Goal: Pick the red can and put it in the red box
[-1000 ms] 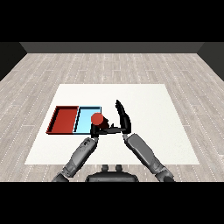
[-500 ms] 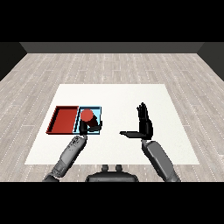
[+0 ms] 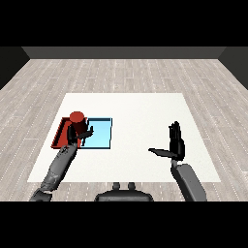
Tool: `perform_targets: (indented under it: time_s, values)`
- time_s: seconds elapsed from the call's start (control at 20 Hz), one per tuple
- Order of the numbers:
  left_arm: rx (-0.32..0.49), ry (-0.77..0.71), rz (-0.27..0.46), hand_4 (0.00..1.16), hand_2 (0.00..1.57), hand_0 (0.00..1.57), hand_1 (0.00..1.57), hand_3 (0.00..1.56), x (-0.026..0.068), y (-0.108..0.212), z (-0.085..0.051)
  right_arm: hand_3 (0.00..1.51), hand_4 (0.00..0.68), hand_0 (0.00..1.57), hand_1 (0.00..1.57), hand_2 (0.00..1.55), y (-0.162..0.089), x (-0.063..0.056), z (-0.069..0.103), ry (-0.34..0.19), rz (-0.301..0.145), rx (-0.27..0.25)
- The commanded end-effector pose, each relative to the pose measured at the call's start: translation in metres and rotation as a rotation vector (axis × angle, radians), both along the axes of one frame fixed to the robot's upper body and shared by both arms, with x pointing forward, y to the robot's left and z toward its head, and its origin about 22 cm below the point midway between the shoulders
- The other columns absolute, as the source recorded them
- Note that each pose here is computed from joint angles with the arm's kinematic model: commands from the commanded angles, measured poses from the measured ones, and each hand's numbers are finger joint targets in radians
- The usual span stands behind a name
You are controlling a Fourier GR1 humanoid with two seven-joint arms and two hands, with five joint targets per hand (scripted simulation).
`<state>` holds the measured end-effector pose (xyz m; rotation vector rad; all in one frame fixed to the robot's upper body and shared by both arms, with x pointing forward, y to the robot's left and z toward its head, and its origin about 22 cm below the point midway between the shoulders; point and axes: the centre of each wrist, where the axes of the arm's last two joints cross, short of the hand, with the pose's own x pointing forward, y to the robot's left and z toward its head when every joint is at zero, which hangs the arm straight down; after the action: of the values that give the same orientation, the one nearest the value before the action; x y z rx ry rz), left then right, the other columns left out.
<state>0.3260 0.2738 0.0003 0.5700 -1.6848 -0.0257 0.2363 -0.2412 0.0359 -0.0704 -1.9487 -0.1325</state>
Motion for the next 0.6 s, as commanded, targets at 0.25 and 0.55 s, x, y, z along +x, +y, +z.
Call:
perform_targets:
  time_s: [0.25, 0.55]
  values:
    - [0.13, 0.221, 0.161, 1.09, 1.55, 1.57, 1.57, 1.47, 0.0265, 0.075, -0.016, 0.0, 0.0, 0.0, 0.0, 0.0, -0.018, 0.015, -0.016, 0.073, -0.087, -0.05]
    - [0.15, 0.34, 0.209, 1.05, 1.56, 1.57, 1.57, 1.5, 0.0358, 0.066, -0.039, 0.0, 0.0, 0.0, 0.0, 0.0, -0.013, 0.018, -0.021, 0.089, -0.056, -0.057]
